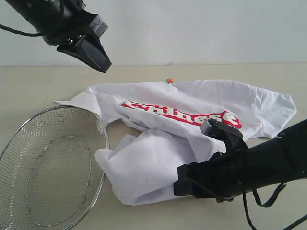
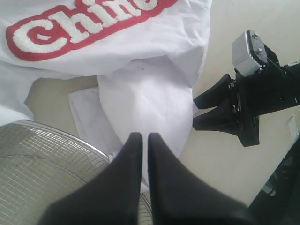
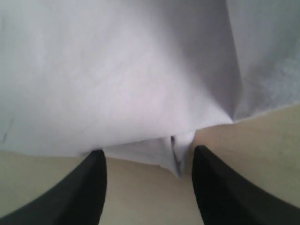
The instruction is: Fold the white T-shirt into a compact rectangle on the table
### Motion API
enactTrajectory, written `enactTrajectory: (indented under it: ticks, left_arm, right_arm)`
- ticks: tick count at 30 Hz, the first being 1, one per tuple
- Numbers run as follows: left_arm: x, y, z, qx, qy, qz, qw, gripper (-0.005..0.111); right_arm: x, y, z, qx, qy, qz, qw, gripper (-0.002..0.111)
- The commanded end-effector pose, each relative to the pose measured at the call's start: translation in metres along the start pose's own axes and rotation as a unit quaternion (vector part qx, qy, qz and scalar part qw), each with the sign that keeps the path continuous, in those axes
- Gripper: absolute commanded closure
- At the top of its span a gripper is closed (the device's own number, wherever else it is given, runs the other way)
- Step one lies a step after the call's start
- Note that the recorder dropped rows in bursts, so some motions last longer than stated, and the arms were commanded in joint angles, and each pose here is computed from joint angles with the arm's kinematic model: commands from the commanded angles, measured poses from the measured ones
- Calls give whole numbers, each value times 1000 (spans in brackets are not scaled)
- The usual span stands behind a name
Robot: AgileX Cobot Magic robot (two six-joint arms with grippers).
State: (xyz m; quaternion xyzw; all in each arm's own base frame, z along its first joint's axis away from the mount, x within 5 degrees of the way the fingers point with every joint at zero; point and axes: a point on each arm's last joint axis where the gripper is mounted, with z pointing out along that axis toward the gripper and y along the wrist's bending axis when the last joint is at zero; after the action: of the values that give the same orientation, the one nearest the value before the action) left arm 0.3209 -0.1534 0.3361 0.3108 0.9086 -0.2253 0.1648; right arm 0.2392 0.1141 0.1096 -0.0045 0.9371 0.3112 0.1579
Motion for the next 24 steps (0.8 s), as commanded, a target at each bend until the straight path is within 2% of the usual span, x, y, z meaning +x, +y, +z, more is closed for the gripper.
enactTrajectory:
  ticks: [1, 12, 15, 22, 24]
  left_arm:
    - [0, -3, -2, 6, -4, 1, 1000, 102]
    - [0, -3, -2, 6, -4, 1, 1000, 102]
    - [0, -3, -2, 6, -4, 1, 1000, 102]
    - [0, -3, -2, 6, -4, 1, 1000, 102]
    - [0, -3, -2, 6, -4, 1, 1000, 102]
  right_arm:
    - [0, 1, 0, -7, 3, -4, 1000, 57]
    - [7, -8, 13, -3, 30, 6, 1000, 58]
    - [7, -8, 13, -1, 32, 7, 999, 69]
    - [7, -9, 13, 2, 31, 3, 1000, 106]
    - [7, -9, 13, 2, 32, 0, 999, 108]
